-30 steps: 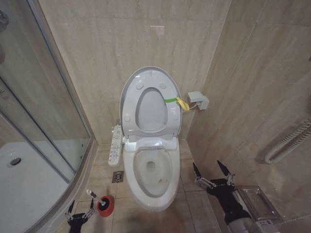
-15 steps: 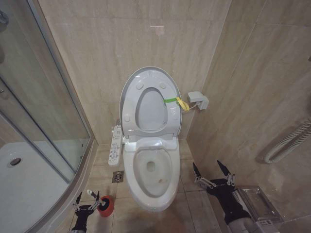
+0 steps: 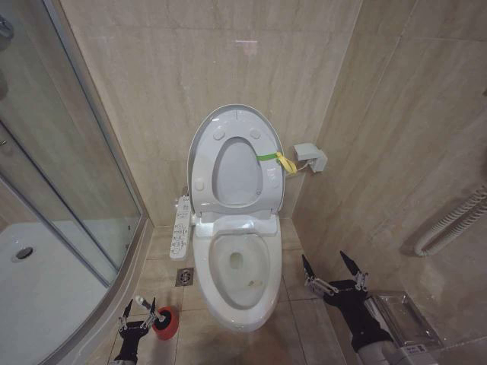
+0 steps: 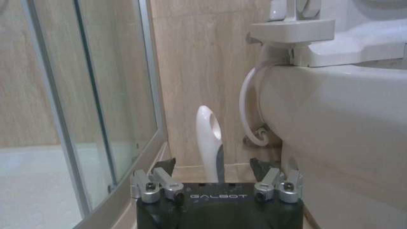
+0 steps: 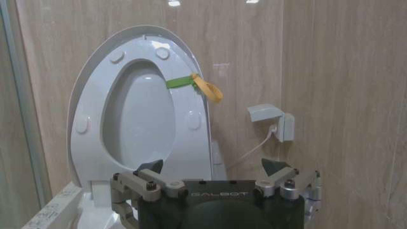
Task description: Open the toilet lid, clean the toilet bowl with a toilet brush, close the toilet lid, and flush.
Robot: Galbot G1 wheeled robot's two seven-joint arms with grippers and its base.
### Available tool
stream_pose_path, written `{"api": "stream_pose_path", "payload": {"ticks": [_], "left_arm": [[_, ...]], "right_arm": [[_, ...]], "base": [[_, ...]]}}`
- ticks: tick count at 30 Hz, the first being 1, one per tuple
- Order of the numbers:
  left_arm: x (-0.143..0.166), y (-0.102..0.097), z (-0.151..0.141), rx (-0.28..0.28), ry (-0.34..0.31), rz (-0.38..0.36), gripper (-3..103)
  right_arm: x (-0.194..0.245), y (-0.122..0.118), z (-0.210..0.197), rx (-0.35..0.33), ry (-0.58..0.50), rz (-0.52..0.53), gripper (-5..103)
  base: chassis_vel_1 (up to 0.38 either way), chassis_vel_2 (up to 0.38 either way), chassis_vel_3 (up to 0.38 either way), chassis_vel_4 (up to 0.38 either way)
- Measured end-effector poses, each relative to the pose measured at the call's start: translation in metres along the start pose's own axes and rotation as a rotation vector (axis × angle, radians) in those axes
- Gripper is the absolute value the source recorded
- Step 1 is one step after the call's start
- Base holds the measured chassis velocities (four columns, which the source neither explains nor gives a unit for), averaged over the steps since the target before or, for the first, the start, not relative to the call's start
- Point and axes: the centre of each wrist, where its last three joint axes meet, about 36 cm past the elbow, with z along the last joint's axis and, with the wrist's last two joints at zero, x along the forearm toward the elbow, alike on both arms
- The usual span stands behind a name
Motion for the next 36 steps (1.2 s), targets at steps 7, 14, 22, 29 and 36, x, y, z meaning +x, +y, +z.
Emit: {"api": "stream_pose_path", "payload": {"ticks": [7, 14, 22, 29, 36], "left_arm": [[-0.003, 0.0, -0.005, -0.001, -0.015, 0.005, 81], [-0.005, 0.002, -0.011, -0.003, -0.026, 0.007, 81], [-0.003, -0.001, -0.011, 0.008, -0.015, 0.004, 81], [-0.003, -0.001, -0.011, 0.01, -0.015, 0.004, 76], [0.0, 0.0, -0.01, 0.01, -0.012, 0.006, 51]], "right_arm": [[0.0, 0.0, 0.0, 0.0, 0.0, 0.0, 100], [0.0, 0.0, 0.0, 0.0, 0.0, 0.0, 100], [0.0, 0.0, 0.0, 0.0, 0.0, 0.0, 100], [0.0, 0.0, 0.0, 0.0, 0.0, 0.0, 100], [0.0, 0.0, 0.0, 0.0, 0.0, 0.0, 100]], "base": [[0.0, 0.0, 0.0, 0.0], [0.0, 0.0, 0.0, 0.0], [0.0, 0.0, 0.0, 0.0], [0.0, 0.0, 0.0, 0.0], [0.0, 0.0, 0.0, 0.0]]}}
